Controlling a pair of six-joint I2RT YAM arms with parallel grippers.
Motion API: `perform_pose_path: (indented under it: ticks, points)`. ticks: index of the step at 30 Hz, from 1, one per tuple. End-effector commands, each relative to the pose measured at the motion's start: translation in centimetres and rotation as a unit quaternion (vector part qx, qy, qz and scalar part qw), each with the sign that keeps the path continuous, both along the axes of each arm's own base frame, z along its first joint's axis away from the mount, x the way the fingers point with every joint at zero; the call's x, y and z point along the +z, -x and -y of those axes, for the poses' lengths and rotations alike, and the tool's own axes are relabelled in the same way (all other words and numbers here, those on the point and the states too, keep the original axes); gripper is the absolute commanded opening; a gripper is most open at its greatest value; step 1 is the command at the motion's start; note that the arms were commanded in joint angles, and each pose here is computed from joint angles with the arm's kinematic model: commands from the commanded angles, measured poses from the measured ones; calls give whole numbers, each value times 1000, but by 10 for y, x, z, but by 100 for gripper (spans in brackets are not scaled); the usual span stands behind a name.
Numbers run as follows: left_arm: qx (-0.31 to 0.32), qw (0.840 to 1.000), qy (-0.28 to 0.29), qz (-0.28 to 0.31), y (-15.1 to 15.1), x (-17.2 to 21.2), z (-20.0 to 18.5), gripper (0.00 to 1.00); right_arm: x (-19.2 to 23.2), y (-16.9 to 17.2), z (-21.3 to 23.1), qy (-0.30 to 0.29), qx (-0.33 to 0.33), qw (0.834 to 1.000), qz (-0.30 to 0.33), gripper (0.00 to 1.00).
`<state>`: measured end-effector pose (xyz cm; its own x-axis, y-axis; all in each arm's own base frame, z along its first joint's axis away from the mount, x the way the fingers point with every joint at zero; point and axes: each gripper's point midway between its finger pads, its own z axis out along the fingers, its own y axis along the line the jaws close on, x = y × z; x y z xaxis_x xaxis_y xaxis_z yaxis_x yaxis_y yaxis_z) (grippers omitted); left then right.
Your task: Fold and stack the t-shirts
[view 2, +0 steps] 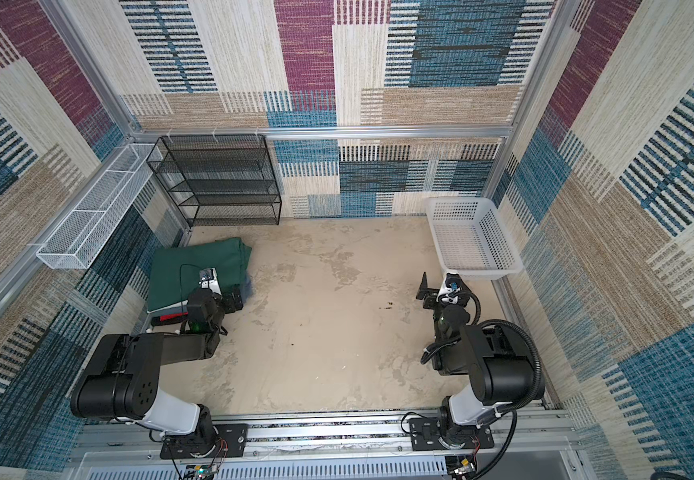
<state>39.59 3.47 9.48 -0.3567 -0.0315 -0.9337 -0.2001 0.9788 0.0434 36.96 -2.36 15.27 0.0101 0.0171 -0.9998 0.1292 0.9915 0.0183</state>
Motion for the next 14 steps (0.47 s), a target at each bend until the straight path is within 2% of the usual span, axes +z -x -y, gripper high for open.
perform_pose_path:
  ticks: [1,6,9,14]
  points:
    - [-12,1000,3,2,-3,2,4,100,-3,-2,-14,-13,43,999,-7,98]
    - [-13,1000,2,2,-3,2,4,100,-2,-2,-14,-12,44,999,-4,98]
    - [-47,999,0,0,-6,0,16,100,-3,-2,-14,-12,44,999,-5,98]
    - [-45,999,0,4,-4,2,15,100,-1,-1,-14,-11,43,999,-1,98]
